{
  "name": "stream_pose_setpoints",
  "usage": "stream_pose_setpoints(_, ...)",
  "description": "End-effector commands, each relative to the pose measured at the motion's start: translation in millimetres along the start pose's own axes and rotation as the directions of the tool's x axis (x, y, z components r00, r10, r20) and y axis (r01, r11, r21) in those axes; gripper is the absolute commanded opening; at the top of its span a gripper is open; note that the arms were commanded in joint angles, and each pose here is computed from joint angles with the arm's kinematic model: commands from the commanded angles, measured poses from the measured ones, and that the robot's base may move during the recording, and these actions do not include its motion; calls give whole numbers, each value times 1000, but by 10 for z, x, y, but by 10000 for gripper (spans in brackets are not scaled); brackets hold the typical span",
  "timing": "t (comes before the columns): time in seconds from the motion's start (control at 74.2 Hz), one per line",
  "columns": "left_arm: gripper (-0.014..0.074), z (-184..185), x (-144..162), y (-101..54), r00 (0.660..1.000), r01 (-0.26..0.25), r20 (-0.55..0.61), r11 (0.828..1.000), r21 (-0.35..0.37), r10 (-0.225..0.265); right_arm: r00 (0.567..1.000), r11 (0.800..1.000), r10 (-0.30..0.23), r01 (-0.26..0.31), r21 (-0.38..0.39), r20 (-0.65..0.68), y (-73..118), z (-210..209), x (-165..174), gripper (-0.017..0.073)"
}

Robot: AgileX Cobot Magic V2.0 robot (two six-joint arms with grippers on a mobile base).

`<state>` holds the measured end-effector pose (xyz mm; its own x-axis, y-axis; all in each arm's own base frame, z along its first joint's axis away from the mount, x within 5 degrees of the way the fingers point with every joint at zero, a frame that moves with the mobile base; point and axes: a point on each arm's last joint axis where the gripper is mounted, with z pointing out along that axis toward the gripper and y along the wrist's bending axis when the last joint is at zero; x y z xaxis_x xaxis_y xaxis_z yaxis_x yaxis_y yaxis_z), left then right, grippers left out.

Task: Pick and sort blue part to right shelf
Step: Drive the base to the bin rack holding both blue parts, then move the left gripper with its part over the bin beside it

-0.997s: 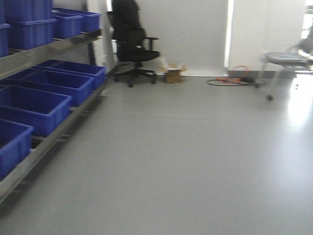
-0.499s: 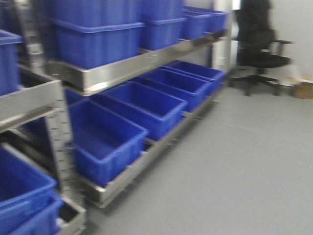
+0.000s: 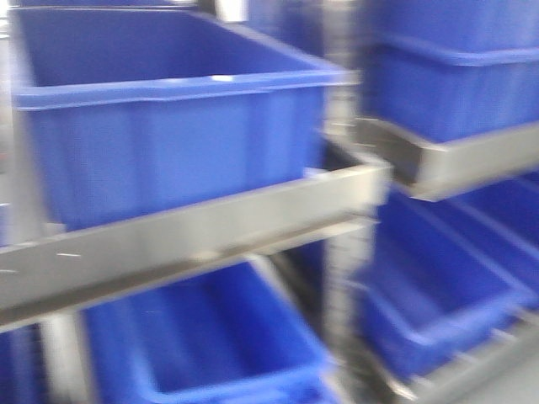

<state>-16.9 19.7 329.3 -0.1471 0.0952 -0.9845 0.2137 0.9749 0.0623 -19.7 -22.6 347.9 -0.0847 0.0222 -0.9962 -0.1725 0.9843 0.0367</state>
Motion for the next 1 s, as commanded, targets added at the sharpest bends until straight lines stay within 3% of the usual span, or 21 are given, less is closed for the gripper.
stream_pose_setpoints(0.0, 249, -73, -128, 12, 993, 2, 119, 1000, 11, -4, 996, 1000, -17, 17, -1, 92, 10, -5, -149, 120)
stream_pose_setpoints(0.984, 249, -73, -128, 8, 993, 5, 119, 1000, 12, -6, 996, 1000, -17, 17, -1, 92, 10, -5, -149, 120)
